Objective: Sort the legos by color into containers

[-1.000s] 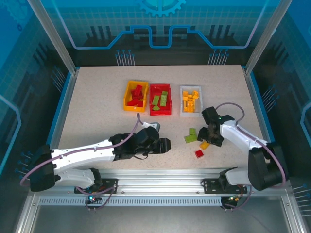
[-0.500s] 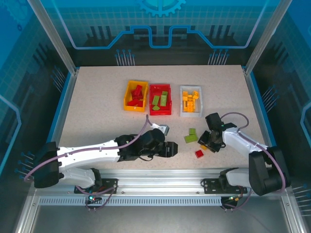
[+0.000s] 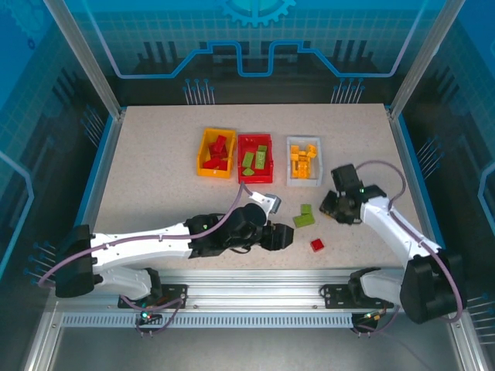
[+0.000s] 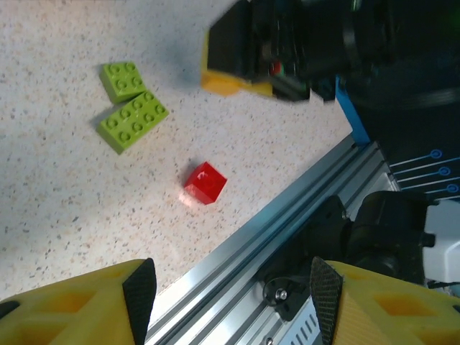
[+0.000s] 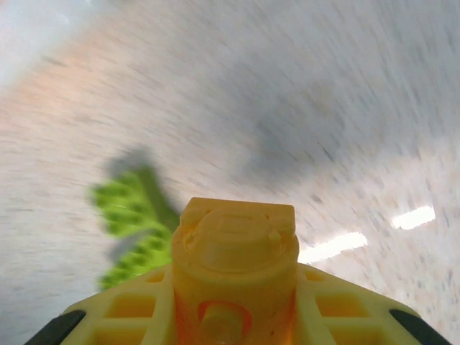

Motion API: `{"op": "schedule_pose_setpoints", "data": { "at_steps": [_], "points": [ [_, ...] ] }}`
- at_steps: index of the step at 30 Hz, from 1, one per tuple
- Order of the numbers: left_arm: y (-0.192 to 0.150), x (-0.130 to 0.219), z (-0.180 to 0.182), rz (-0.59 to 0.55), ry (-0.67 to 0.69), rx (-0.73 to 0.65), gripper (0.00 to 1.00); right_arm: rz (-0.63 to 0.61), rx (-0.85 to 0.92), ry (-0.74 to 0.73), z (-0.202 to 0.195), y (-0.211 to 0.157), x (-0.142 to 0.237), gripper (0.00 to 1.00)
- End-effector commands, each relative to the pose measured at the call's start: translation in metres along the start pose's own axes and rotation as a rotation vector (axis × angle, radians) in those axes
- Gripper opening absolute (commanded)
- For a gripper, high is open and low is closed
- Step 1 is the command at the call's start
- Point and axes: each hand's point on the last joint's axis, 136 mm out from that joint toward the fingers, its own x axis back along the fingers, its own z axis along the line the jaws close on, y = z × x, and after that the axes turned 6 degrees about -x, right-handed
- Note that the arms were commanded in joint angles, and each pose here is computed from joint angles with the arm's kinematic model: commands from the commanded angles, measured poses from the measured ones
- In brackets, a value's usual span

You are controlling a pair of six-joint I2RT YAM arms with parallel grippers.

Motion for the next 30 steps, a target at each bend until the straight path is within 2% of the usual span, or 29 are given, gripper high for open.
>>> {"op": "schedule_pose_setpoints", "data": {
  "at_steps": [1,4,10,18,19,22,25,27,30],
  "points": [
    [0.015,-0.004,-0.001,-0.015,0.038,-0.020,0.63,-0.053,0.185,0.029,0.047,0.039,0.014,0.21],
    [0.021,-0.006,0.000,-0.017,0.051,-0.010,0.63,-0.047,0.278,0.011,0.081,0.066,0.005,0.20],
    [0.032,-0.005,0.002,-0.037,0.065,0.001,0.63,-0.038,0.372,-0.087,0.119,0.113,-0.032,0.20],
    [0.025,-0.010,0.005,-0.009,0.074,0.012,0.63,0.019,0.420,-0.111,0.149,0.132,-0.076,0.22],
    [0.024,-0.011,0.006,-0.005,0.077,0.013,0.63,0.021,0.420,-0.115,0.150,0.133,-0.077,0.24],
    [0.021,-0.012,0.008,0.005,0.085,0.015,0.63,0.023,0.415,-0.117,0.150,0.133,-0.076,0.38],
    [0.016,-0.016,0.012,0.028,0.099,0.004,0.64,-0.009,0.421,-0.087,0.154,0.132,-0.060,0.53],
    [0.013,-0.020,0.012,0.049,0.103,-0.005,0.65,-0.035,0.424,-0.062,0.157,0.131,-0.043,0.58],
    [0.006,-0.030,0.011,0.093,0.106,-0.015,0.66,-0.084,0.430,-0.022,0.162,0.128,-0.012,0.61]
  ]
}}
